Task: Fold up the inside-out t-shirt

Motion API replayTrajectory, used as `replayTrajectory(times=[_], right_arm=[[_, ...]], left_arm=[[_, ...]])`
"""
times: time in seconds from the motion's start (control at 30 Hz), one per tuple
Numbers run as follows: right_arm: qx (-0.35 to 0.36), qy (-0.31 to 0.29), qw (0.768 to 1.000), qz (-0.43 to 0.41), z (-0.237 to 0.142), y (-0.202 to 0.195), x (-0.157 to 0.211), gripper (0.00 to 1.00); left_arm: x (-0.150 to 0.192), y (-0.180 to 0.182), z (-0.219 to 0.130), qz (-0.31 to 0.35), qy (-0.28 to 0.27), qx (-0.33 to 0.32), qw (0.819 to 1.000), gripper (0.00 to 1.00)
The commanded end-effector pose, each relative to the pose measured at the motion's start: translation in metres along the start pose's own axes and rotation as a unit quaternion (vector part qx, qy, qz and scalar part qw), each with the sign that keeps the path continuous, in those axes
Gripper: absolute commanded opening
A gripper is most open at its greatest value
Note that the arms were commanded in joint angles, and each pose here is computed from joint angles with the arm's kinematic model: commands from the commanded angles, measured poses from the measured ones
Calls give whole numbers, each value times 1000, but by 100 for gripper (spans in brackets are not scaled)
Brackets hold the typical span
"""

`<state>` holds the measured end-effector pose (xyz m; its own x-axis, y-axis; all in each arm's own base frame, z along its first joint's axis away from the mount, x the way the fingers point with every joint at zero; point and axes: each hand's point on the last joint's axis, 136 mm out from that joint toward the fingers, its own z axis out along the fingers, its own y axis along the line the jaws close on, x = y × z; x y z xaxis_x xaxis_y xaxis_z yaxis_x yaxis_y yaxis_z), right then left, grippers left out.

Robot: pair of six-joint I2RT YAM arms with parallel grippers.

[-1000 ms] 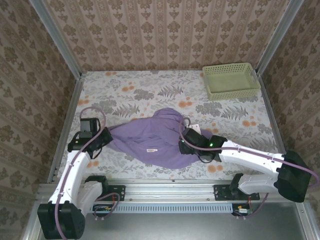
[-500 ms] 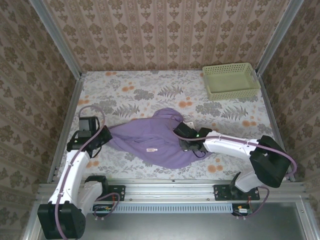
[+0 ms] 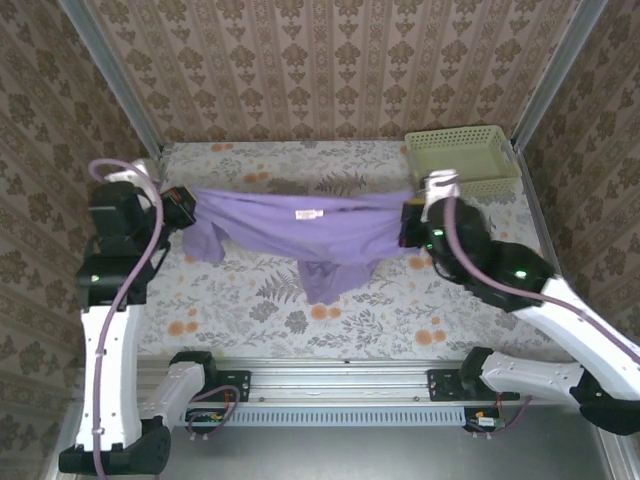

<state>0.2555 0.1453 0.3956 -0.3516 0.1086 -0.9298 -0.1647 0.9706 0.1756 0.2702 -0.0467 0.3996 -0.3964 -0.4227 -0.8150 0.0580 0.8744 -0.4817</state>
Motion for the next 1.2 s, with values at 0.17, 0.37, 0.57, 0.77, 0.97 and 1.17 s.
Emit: replayTrajectory(times=[0.17,0.37,0.57,0.77,0.97,1.17], right_arm=[[-36,-98,994,25,-74,-25,-66,0],[26,8,999,-20,-2,-22,26,0],[83,117,988,-47,56,-27,98,0],[53,42,997,-35,19,-28,36,0],[-50,-49,997,-11,-46,-20,-23,0],[-156,-154,976,12,-121,-14,-76,0]], left_arm=[[-50,-44,-75,41,-125,67,989,0],[26,12,20,6,21,2,1000,0],[85,48,76,-21,147,-53,988,0],[39,18,32,16,63,-18,998,0],[-9,-20,-53,44,-79,43,995,0],[-41,-67,-147,72,-198,137,968,0]])
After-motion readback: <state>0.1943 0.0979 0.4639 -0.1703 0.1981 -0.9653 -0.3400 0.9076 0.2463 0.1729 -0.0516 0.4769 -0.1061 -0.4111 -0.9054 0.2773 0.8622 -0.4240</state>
